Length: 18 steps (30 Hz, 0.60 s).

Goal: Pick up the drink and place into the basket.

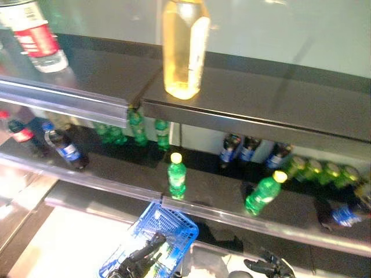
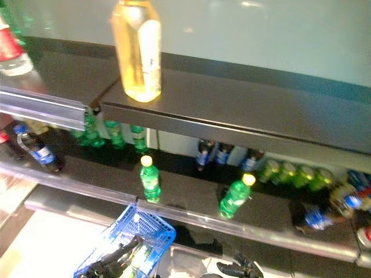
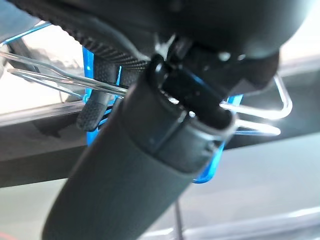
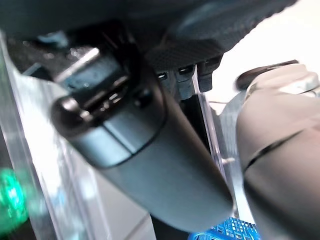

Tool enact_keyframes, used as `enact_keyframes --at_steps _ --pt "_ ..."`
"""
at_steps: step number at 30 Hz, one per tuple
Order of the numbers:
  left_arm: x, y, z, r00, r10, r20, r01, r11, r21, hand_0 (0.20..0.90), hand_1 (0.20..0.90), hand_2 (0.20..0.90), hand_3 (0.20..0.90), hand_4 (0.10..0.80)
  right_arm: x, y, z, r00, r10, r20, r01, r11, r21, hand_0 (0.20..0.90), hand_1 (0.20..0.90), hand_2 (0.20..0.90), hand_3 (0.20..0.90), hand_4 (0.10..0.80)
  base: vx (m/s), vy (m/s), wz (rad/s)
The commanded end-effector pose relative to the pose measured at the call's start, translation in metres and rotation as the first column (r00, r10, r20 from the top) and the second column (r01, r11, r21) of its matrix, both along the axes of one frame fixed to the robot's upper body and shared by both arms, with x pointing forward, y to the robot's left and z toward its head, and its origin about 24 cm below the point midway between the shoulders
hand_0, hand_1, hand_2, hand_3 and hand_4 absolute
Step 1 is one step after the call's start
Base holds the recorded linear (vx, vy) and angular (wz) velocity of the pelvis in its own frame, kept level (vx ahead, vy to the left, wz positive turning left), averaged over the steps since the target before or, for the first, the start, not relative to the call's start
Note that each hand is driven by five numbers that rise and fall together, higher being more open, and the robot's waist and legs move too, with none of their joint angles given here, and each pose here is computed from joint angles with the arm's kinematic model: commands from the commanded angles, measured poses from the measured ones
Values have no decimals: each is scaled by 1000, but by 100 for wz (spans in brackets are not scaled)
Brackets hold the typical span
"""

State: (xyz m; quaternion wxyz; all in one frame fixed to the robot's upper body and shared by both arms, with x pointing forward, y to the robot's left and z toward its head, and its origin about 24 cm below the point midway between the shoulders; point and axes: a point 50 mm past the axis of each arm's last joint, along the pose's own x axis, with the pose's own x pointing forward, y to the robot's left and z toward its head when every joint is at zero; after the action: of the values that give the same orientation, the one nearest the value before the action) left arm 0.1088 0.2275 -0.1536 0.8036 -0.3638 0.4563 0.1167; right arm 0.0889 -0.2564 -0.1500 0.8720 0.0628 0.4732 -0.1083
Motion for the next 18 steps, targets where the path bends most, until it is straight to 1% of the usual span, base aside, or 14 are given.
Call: enact_keyframes --at_steps 1,4,8,10,18 --pt "30 23 21 978 -66 200 58 997 43 300 300 300 200 100 49 -7 18 985 -16 172 21 999 -29 900 900 900 900 800 -27 -240 60" --pt "31 22 22 973 -49 225 44 999 28 300 300 300 200 100 48 -10 18 987 -1 158 6 999 -33 900 900 900 900 800 15 -251 43" --pt "35 13 22 968 -79 237 78 997 11 300 300 300 200 100 45 -14 18 989 -23 143 30 998 -50 900 900 900 900 800 -10 -105 24" --pt "36 10 21 969 -71 235 71 997 8 300 300 300 200 100 42 -16 18 989 -30 142 37 998 -52 900 900 900 900 800 -34 -39 20" --pt "30 17 20 973 -34 227 31 999 16 300 300 300 200 100 39 -13 17 990 7 140 -1 999 -41 900 900 900 900 800 -33 -20 -7"
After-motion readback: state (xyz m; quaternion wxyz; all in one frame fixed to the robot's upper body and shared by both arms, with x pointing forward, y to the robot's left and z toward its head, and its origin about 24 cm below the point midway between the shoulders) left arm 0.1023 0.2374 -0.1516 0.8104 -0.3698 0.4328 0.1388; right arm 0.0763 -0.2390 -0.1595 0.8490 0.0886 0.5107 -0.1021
